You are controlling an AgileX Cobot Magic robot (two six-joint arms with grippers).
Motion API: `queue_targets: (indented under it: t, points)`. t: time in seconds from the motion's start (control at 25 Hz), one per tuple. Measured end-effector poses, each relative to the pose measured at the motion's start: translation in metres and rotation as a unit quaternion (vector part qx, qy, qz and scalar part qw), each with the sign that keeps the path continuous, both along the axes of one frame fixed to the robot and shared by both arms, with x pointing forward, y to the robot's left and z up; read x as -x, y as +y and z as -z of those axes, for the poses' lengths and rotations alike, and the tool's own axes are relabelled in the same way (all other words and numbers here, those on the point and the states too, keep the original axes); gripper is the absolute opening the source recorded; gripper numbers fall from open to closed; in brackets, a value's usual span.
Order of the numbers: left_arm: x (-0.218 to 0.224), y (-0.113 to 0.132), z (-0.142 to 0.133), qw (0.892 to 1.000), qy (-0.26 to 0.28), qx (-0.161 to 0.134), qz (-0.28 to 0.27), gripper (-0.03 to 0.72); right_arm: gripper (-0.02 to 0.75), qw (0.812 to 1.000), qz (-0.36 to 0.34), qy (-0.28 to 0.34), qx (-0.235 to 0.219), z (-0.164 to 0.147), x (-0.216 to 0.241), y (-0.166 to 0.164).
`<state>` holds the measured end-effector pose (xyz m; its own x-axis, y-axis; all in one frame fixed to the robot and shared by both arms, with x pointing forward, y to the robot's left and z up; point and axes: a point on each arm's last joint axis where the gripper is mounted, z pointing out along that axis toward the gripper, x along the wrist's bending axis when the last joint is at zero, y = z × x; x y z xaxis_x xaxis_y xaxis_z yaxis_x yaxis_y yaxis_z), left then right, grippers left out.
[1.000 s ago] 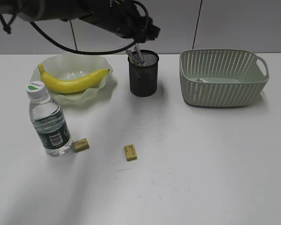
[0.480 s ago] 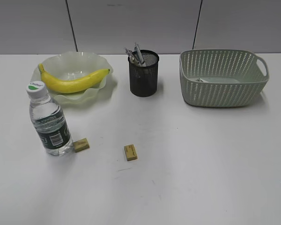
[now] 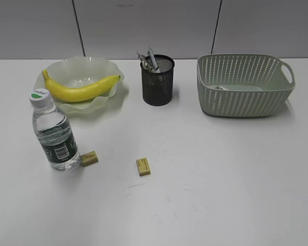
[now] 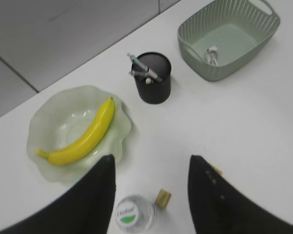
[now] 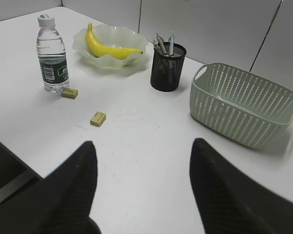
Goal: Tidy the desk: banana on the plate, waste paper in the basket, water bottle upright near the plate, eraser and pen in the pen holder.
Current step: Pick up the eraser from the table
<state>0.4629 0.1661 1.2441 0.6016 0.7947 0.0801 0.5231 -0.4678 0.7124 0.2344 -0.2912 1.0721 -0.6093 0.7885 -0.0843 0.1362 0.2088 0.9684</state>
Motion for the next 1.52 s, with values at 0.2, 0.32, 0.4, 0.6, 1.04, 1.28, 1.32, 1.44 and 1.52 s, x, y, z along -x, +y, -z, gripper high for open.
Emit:
queue_targets:
  t: [0.2,0.32,0.4,0.6,1.04,1.28,1.32,1.44,1.52]
  points:
    - [0.056,0.034,0.043,0.998,0.056,-0.01,-0.029,0.363,0.478,1.0,0.0,0.0,0.0,0.0,0.0,0.0]
    - [0.096,0.056,0.084,0.995,0.088,-0.011,-0.036,0.363,0.478,1.0,0.0,0.0,0.0,0.0,0.0,0.0]
    - [0.124,0.07,0.109,0.996,0.081,0.013,-0.034,0.363,0.478,1.0,0.0,0.0,0.0,0.0,0.0,0.0]
    - [0.174,0.09,0.165,0.994,0.057,0.092,-0.021,0.363,0.478,1.0,0.0,0.0,0.0,0.0,0.0,0.0]
    - [0.229,0.124,0.179,0.983,-0.057,0.175,-0.017,0.363,0.478,1.0,0.007,0.023,0.014,-0.014,-0.038,0.022]
    - [0.236,0.128,0.18,0.98,-0.077,0.184,-0.015,0.363,0.478,0.99,0.008,0.115,0.076,-0.022,-0.106,0.062]
    - [0.237,0.129,0.18,0.979,-0.081,0.187,-0.014,0.363,0.478,0.987,0.008,0.135,0.089,-0.022,-0.12,0.07]
    - [0.239,0.13,0.18,0.978,-0.085,0.188,-0.014,0.361,0.478,0.974,-0.003,0.192,0.121,-0.014,-0.159,0.096]
    - [0.239,0.13,0.18,0.979,-0.084,0.188,-0.014,0.354,0.478,0.967,-0.015,0.217,0.133,-0.008,-0.179,0.111]
